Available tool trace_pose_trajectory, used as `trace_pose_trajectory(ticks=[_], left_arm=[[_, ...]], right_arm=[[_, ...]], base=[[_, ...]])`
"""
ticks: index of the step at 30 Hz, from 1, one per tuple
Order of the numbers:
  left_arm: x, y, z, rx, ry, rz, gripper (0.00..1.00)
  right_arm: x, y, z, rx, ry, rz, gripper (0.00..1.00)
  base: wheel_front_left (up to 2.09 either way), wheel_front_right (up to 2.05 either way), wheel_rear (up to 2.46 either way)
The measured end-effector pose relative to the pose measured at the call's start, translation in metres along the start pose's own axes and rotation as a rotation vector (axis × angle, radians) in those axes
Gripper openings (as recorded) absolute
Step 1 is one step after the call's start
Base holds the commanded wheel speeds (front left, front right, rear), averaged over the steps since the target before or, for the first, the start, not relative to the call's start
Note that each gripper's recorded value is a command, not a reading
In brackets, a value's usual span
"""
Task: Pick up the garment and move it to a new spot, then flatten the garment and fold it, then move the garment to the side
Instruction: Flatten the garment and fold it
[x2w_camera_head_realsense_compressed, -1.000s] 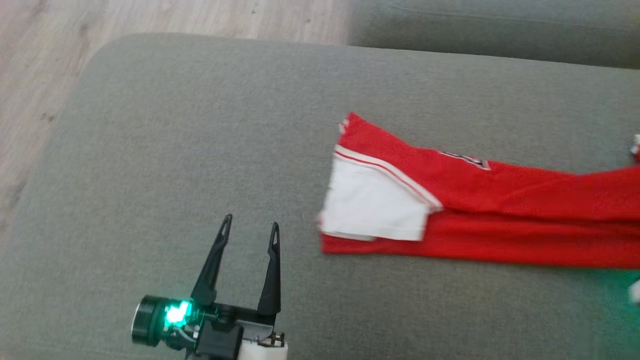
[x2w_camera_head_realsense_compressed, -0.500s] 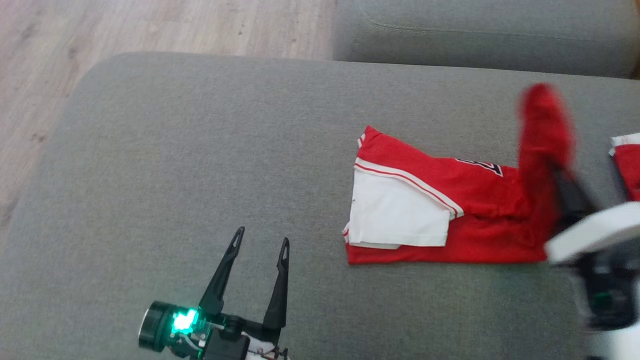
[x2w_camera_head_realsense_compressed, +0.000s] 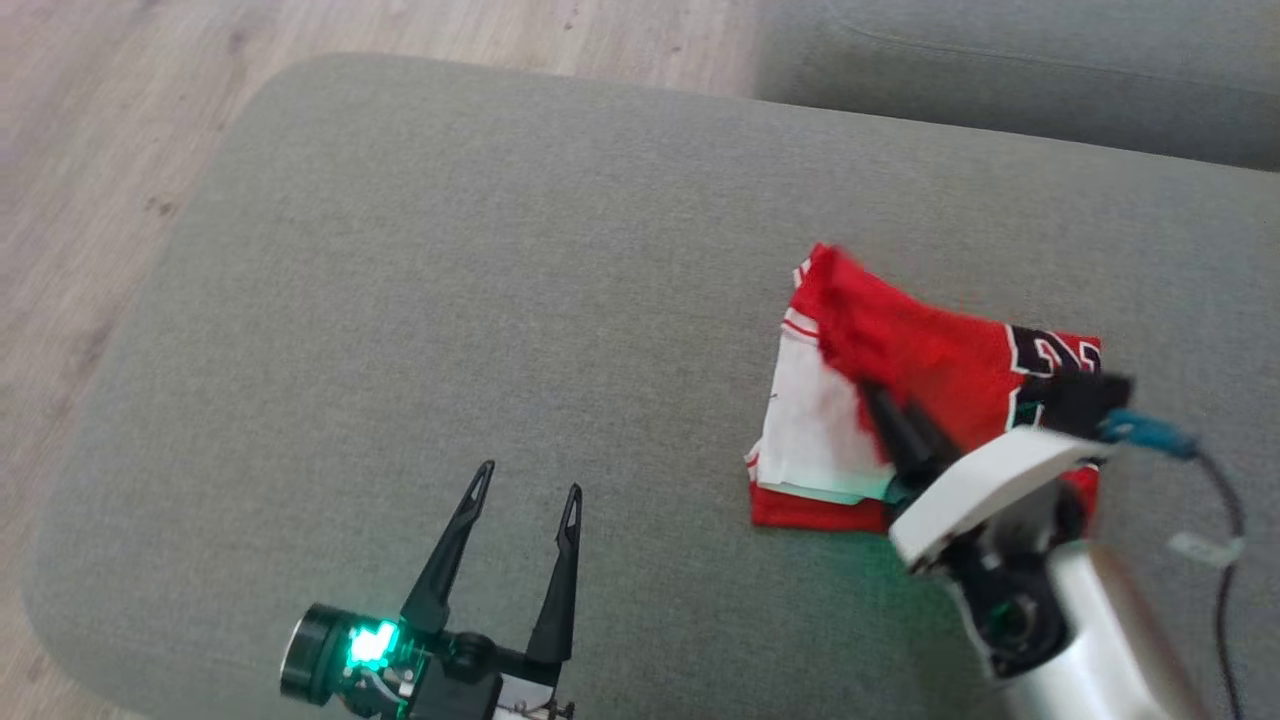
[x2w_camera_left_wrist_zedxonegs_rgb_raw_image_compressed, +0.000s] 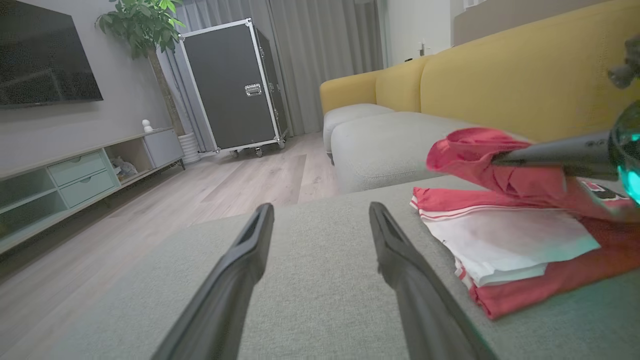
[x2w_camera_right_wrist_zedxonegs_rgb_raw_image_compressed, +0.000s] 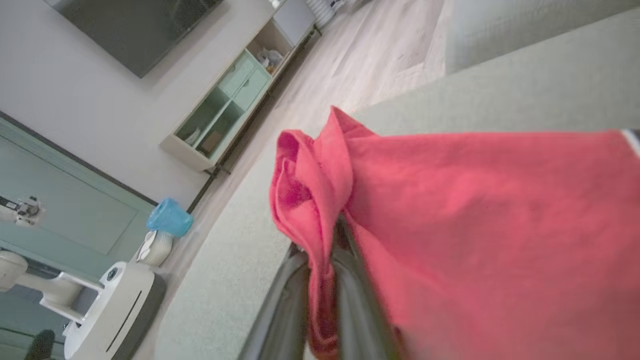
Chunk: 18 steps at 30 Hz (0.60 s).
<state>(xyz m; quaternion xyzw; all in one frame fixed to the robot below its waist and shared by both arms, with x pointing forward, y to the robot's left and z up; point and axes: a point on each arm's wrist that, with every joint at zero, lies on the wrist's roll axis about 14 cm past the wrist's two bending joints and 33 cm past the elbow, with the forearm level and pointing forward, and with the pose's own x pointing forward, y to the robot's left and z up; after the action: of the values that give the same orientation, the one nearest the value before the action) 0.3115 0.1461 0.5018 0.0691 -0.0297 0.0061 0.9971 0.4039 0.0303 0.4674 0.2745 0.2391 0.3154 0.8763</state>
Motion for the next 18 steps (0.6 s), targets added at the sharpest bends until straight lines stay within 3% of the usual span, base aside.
trace_pose_trajectory(ticks=[1, 2, 3, 4, 9, 14, 18], left_arm=[[-0.001, 0.001, -0.001, 0.0, 0.003, 0.005, 1.0], [-0.001, 0.002, -0.001, 0.001, 0.006, 0.008, 1.0], [-0.002, 0.002, -0.002, 0.001, 0.007, 0.011, 1.0], [-0.002, 0.003, -0.002, 0.001, 0.008, 0.013, 1.0], [-0.002, 0.004, 0.001, 0.003, -0.004, 0.017, 1.0], [0.001, 0.008, 0.012, 0.003, -0.047, 0.032, 1.0], [-0.002, 0.01, 0.016, -0.013, -0.061, 0.048, 1.0]], right_arm=[[0.002, 0.001, -0.009, 0.0, 0.021, 0.003, 0.0], [0.004, 0.003, -0.018, -0.001, 0.046, 0.007, 0.26], [0.005, 0.004, -0.026, 0.0, 0.065, 0.013, 0.76], [0.006, 0.007, -0.031, 0.001, 0.076, 0.02, 1.0], [0.004, 0.019, -0.017, -0.005, -0.024, 0.048, 1.0], [-0.012, 0.009, 0.041, -0.154, -0.27, -0.011, 1.0], [-0.046, -0.01, 0.077, -0.262, -0.448, -0.09, 1.0]], base=[[0.0, 0.0, 0.0], [0.0, 0.0, 0.0], [0.0, 0.0, 0.0], [0.0, 0.0, 0.0], [0.0, 0.0, 0.0], [0.0, 0.0, 0.0], [0.0, 0.0, 0.0]])
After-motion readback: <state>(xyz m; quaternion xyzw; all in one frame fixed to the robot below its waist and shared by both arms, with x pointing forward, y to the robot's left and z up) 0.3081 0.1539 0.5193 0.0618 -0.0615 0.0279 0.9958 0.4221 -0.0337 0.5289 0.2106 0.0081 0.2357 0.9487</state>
